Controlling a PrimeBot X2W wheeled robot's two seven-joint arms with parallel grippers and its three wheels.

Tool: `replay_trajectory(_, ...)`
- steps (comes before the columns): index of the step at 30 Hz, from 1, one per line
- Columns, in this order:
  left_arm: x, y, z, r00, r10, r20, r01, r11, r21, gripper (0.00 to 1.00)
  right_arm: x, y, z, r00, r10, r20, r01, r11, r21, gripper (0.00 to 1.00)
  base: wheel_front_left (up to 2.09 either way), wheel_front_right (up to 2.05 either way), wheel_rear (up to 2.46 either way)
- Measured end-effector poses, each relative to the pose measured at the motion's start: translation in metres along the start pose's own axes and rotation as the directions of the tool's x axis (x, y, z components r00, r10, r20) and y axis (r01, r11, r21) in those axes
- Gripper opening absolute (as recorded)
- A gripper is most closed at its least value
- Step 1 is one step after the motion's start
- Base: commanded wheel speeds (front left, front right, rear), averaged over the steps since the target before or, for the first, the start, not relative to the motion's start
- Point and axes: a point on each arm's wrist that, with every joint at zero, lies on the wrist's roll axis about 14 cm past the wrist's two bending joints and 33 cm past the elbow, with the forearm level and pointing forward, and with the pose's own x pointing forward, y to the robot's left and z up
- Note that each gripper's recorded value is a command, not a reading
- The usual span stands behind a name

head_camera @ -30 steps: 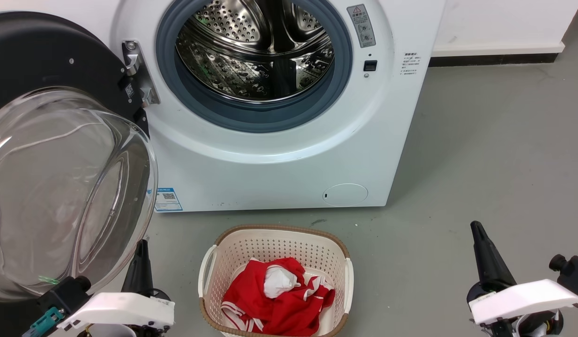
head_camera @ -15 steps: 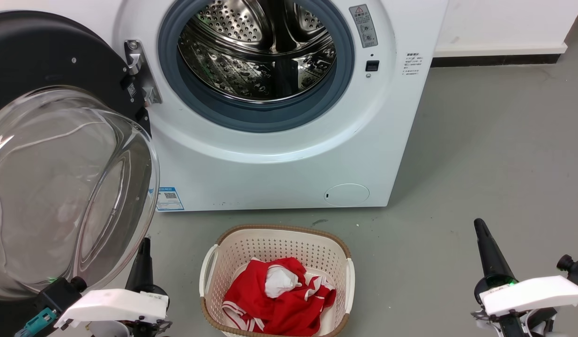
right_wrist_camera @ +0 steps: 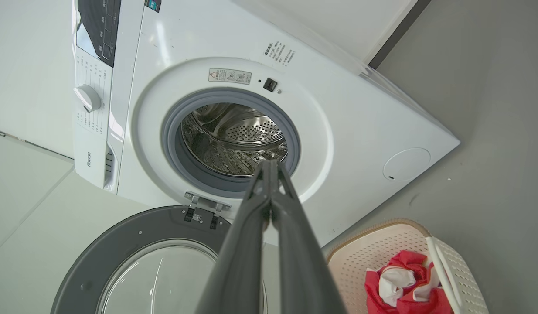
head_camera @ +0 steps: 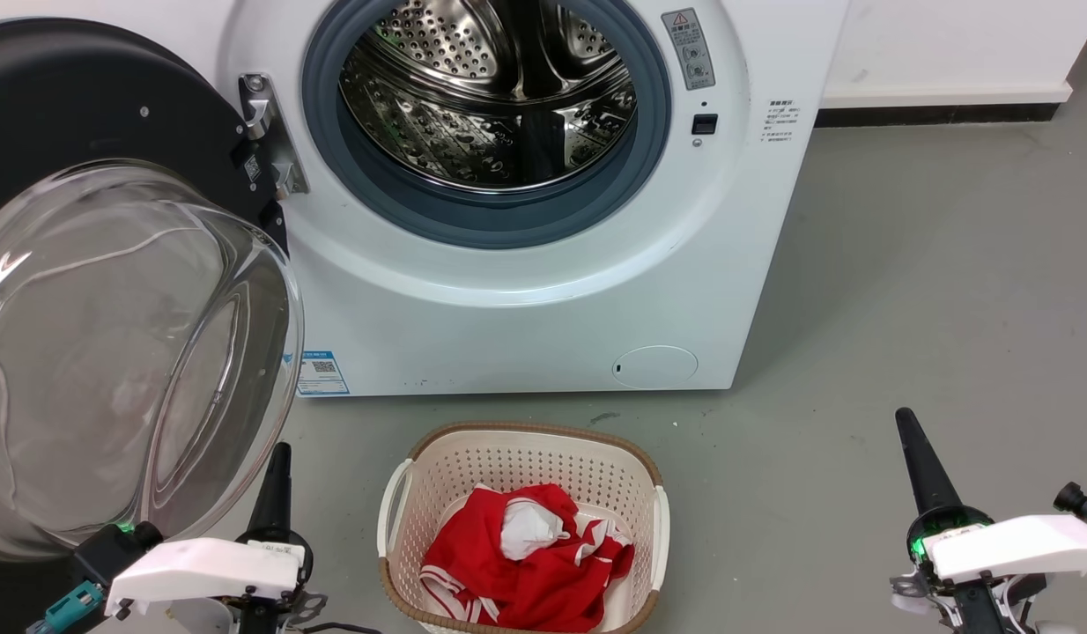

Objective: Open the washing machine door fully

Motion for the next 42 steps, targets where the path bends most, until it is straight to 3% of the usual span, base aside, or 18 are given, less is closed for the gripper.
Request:
replay_trajectory(20, 0.0024, -0.0022, 0.0010, 1.000, -0.021, -0.011, 0.019, 0.980, -0.199, 0.00, 0.0045, -0.0036, 0.0020, 1.000, -0.011, 0.002, 0.010, 0.980, 0.197, 0.00, 0.00, 0.00, 0.00)
replay_trajectory(42, 0.0045, -0.0070, 0.0036, 0.998, -0.057, -0.009, 0.049, 0.926, -0.374, 0.00, 0.0096, -0.0047, 0.0035, 1.000, -0.010, 0.002, 0.009, 0.928, 0.374, 0.00, 0.00, 0.00, 0.00)
